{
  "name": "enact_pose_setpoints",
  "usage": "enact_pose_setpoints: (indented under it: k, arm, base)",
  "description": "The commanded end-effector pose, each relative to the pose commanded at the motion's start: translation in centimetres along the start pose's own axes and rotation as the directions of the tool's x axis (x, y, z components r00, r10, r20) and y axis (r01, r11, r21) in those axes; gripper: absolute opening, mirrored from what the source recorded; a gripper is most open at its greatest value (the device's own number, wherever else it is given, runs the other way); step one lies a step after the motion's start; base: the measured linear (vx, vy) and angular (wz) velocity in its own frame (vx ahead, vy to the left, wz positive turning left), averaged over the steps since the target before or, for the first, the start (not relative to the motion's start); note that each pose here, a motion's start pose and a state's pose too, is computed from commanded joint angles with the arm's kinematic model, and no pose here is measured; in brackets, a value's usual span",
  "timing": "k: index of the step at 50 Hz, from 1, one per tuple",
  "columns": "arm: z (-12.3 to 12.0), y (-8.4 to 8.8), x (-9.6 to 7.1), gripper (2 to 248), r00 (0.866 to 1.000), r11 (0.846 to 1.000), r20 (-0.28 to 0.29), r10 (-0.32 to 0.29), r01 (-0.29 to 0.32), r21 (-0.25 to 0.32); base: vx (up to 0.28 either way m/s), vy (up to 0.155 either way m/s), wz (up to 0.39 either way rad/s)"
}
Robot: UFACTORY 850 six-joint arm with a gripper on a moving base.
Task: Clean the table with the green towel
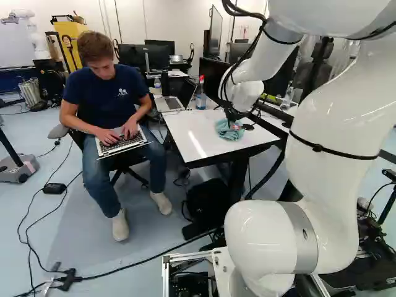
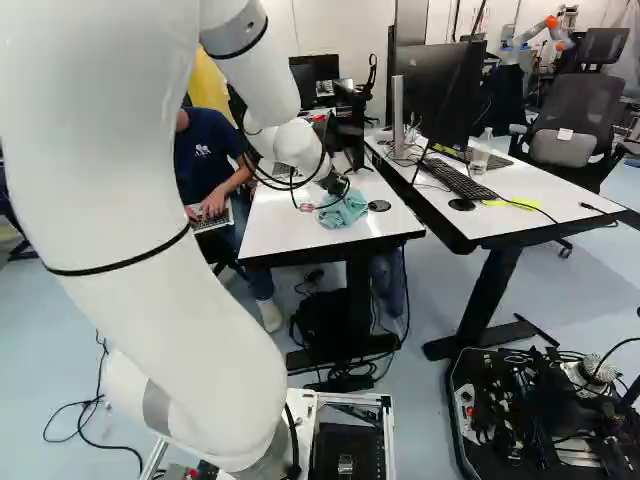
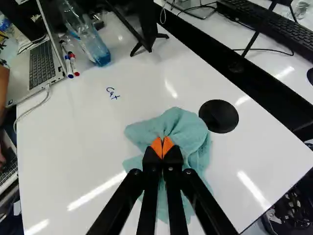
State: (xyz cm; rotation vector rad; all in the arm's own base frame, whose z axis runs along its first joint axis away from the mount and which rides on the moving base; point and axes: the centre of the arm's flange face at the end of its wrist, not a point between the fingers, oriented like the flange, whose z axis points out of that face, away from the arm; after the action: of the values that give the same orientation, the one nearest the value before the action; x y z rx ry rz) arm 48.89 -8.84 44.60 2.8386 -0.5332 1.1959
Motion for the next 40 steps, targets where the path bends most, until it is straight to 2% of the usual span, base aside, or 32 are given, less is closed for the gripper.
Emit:
enact_pose_setpoints:
  k: [40]
  arm:
    - [0.27,0.02,-0.48,22,0.999,1.0,0.043,0.0,0.0,-0.001]
  base:
    - [0.0,0.0,0.0]
